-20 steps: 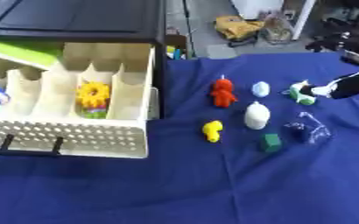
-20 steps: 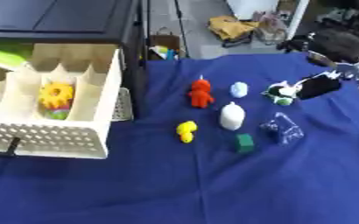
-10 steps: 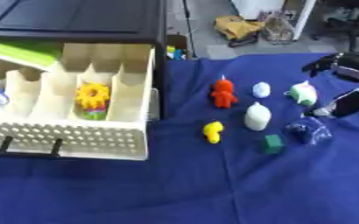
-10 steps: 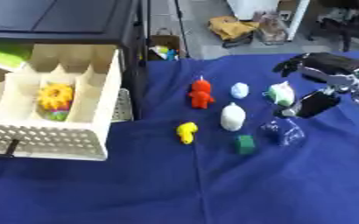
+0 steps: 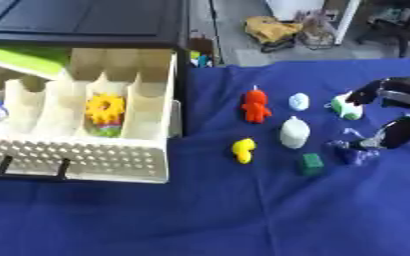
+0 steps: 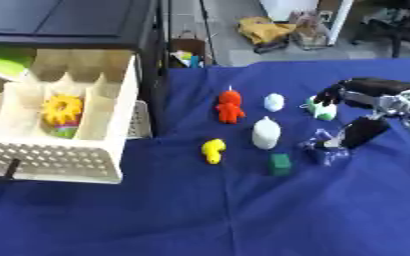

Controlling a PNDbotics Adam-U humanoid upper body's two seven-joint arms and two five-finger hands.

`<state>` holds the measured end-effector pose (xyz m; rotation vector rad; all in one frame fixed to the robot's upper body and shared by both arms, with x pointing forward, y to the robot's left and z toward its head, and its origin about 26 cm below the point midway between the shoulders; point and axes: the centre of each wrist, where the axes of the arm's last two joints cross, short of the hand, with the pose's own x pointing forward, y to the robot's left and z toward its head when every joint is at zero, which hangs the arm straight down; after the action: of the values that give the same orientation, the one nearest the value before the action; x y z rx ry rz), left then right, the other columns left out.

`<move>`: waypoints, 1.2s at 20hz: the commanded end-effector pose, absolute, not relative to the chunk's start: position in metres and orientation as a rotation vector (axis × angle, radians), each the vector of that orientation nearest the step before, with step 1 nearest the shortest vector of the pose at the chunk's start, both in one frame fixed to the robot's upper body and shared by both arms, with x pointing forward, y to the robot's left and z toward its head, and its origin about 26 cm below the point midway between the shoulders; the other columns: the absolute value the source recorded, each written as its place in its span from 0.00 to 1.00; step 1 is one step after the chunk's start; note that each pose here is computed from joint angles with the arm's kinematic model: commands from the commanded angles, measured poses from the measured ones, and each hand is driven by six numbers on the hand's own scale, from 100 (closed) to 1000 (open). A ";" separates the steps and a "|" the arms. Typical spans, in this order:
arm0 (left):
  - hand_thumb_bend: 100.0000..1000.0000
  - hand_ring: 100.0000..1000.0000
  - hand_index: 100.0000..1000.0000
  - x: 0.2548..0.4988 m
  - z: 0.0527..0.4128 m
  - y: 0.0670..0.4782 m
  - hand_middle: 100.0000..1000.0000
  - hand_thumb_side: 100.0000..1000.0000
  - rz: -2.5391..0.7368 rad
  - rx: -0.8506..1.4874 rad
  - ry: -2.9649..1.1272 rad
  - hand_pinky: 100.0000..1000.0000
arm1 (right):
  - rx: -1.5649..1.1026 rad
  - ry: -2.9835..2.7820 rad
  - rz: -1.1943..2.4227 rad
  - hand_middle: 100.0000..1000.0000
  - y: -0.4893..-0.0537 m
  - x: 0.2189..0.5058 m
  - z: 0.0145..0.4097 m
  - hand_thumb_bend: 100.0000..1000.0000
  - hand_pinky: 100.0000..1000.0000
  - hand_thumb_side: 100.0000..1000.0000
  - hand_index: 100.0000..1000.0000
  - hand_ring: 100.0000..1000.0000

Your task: Pick up objects from table and place into drawer.

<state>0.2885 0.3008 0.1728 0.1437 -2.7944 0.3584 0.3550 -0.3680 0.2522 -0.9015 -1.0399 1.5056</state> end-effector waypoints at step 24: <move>0.20 0.60 0.83 0.288 0.179 0.297 0.59 1.00 0.338 0.137 -2.817 0.38 | -0.883 -0.832 1.462 0.83 -0.378 0.371 0.255 0.50 0.75 0.33 0.96 0.88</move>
<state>0.2890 0.2978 0.1718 0.1393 -2.7917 0.3576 0.3719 -0.3731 0.2430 -0.8305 -0.8356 1.4748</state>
